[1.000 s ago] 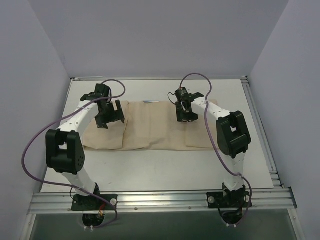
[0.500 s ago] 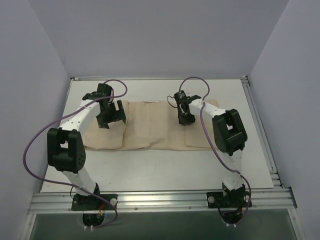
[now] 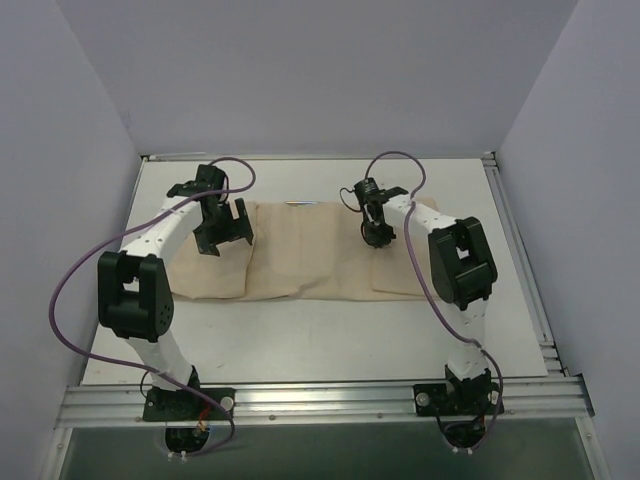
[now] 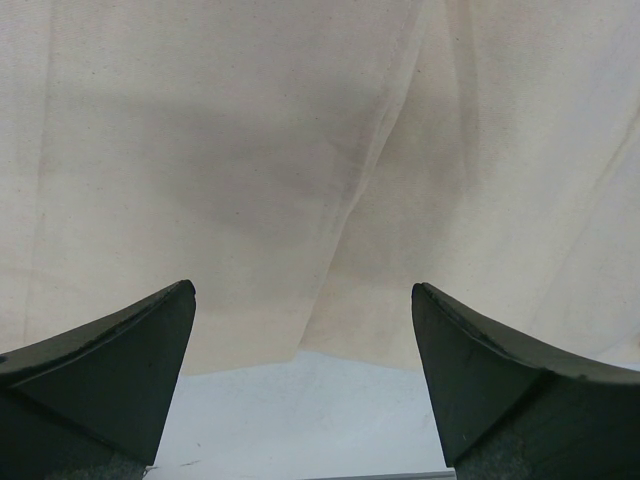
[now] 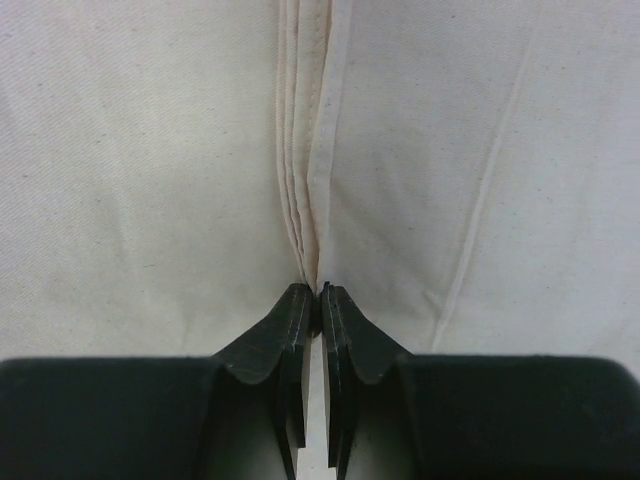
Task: Open and lay out the surgical kit
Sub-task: Open the surgical kit at the center of the board.
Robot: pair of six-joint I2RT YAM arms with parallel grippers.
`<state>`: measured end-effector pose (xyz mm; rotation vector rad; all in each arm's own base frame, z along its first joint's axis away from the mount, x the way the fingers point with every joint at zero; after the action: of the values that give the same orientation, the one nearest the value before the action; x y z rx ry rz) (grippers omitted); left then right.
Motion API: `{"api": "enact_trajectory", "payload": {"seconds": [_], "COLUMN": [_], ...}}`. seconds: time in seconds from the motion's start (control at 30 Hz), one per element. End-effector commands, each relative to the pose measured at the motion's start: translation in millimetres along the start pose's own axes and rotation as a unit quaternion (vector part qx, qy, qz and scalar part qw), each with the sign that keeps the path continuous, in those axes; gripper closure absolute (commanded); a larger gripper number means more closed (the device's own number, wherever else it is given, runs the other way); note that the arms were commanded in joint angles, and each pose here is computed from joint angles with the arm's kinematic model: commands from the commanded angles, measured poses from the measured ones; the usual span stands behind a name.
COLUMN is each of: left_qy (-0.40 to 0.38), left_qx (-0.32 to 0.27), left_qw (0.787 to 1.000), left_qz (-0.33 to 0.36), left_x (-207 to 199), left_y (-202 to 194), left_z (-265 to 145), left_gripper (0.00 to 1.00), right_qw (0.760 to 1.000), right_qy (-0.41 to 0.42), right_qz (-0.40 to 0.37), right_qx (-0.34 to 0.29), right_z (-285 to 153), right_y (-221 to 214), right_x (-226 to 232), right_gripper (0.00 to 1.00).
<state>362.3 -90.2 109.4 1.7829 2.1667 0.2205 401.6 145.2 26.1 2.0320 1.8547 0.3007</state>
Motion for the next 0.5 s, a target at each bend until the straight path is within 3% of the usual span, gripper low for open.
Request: {"api": "enact_trajectory", "payload": {"seconds": [0.0,0.23,0.4,0.47], "left_qy": [0.001,0.001,0.001,0.001], "left_qx": [-0.016,-0.020,-0.023,-0.020], "left_qw": [1.000,1.000,0.999,1.000], "left_qz": [0.006,0.018,0.022,0.023], "left_x": [-1,1,1,1], "left_y": [13,16,19,20], "left_z": [-7,-8,-5,-4], "left_gripper": [0.02,0.02,0.02,0.02], "right_qw": [0.999,0.993,0.975,0.953], "right_qy": [-0.037,-0.096,-0.195,-0.259], "right_qz": [0.016,0.051,0.108,0.158], "right_qx": [-0.022,-0.036,-0.006,0.013], "right_z": [-25,-47,-53,-60], "right_y": [25,46,29,14], "right_x": [-30,-98,-197,-255], "right_gripper": [1.00,1.00,1.00,1.00]}}
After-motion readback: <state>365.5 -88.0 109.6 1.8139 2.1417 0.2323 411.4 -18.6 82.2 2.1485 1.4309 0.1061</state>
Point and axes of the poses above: each gripper's point midway between its finger pads, its own z axis out along the fingers, its own x axis along the line the jaws close on, y = z × x, the point moved 1 cm from there along -z, back along the fingers, and after that the axes turned 6 degrees about z, right-handed, at the moved point
